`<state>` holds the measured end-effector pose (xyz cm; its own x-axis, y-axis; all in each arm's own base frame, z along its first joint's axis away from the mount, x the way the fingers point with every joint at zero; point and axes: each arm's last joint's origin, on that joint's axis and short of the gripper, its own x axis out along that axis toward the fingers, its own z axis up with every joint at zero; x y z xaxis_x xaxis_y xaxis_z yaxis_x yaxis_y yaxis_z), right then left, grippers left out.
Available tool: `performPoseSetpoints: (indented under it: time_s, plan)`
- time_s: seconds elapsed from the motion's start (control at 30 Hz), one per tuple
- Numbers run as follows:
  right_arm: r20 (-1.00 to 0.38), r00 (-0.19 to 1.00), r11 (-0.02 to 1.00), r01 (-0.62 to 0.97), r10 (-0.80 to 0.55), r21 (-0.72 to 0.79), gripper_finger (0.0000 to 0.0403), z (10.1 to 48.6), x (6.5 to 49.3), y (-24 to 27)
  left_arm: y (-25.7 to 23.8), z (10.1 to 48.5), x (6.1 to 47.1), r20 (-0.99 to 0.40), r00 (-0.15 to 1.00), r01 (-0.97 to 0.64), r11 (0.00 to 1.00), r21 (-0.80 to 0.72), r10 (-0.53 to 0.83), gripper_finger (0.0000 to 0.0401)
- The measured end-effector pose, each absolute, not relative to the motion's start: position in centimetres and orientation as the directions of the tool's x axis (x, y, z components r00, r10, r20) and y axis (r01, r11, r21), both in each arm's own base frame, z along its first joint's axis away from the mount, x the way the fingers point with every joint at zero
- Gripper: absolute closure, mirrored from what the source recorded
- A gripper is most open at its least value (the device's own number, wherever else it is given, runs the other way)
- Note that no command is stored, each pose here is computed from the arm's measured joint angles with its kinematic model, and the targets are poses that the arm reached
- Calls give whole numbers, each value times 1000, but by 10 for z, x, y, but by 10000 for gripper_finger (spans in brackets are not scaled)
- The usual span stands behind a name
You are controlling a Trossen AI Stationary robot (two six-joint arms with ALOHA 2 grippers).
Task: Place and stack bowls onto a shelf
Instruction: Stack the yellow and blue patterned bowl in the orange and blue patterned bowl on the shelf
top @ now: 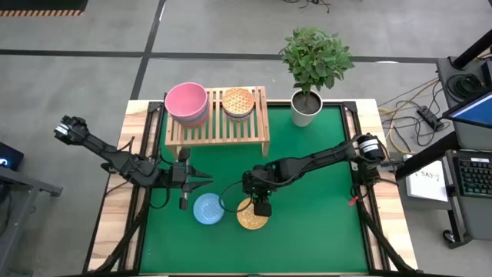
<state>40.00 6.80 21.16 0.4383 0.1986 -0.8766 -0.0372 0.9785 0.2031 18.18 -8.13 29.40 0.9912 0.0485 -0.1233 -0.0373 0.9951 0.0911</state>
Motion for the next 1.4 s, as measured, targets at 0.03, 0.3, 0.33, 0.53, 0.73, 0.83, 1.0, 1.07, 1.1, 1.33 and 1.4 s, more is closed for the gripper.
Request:
performPoseSetpoints:
  time_s: [0.03,0.3,0.33,0.53,0.73,0.83,1.0,1.07,1.1,1.33,1.4]
  plan:
    - [-882,436,982,-20,180,190,216,209,401,68,-81,294,181,-123,991,-37,995,91,48,365]
    - [-890,437,985,49,130,168,231,202,403,66,-80,293,179,-120,992,-35,995,92,46,365]
    - [-888,440,984,51,130,170,231,201,404,67,-80,293,179,-121,992,-34,995,97,45,365]
    - [-884,448,982,59,134,179,232,193,402,68,-80,293,179,-121,992,-32,993,113,45,365]
    - [-885,445,981,65,135,182,232,189,401,70,-80,293,179,-121,992,-31,993,114,45,365]
    - [-884,447,980,70,136,186,233,187,400,70,-80,293,179,-121,992,-31,993,114,45,365]
    - [-888,437,979,71,144,193,276,183,398,70,-80,293,179,-121,992,-31,993,114,45,365]
    - [-888,433,977,65,155,203,306,183,398,70,-80,293,179,-121,992,-31,993,114,45,365]
    - [-887,433,977,63,159,206,322,183,398,70,-80,293,179,-121,992,-31,993,114,45,365]
    - [-883,411,964,32,227,263,390,194,396,69,-80,293,179,-121,992,-31,993,115,45,365]
    - [-867,426,953,30,260,300,391,211,398,65,-80,293,179,-121,992,-31,993,115,45,365]
